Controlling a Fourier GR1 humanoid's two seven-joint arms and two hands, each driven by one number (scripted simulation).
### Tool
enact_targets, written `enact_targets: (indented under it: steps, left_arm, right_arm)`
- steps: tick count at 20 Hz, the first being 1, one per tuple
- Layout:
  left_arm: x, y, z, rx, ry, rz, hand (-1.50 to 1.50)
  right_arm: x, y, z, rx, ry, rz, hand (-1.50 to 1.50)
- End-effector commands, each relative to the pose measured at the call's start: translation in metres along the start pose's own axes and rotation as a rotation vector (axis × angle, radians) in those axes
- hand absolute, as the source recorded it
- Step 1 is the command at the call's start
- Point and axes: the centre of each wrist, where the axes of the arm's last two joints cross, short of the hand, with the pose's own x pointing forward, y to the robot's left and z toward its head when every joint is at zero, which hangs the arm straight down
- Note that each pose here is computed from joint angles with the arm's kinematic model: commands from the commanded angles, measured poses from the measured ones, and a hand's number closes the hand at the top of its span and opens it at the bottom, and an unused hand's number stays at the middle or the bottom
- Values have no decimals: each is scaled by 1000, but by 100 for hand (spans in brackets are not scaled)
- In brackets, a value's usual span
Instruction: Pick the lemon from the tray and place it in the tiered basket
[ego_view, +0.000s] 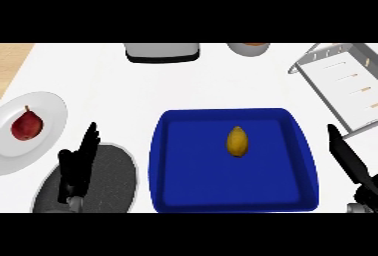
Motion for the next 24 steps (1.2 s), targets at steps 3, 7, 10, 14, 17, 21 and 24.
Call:
enact_targets:
  steps: [3,7,10,14,17,21,24]
  left_arm:
    - [-6,-12,9,-17,-2,-19,0]
    - [-7,-13,8,-38,-9,-13,0]
    - [-9,-13,11,-41,-15,-37,0]
    - [-5,-15,11,-49,-25,-28,0]
    - [-1,-16,6,-43,-33,-42,0]
    - [-8,-24,16,-64,-38,-30,0]
    - [-6,-26,14,-69,-25,-24,0]
  right_arm:
    - [5,-19,75,-6,86,69,-150]
    - [-9,-33,90,268,265,249,-150]
    - [-19,-41,97,351,285,405,-150]
    - [-22,-57,85,385,340,625,-150]
    - [-14,-49,78,359,340,720,-150]
    - [7,-22,79,321,362,798,-150]
    - [23,13,75,275,371,869,-150]
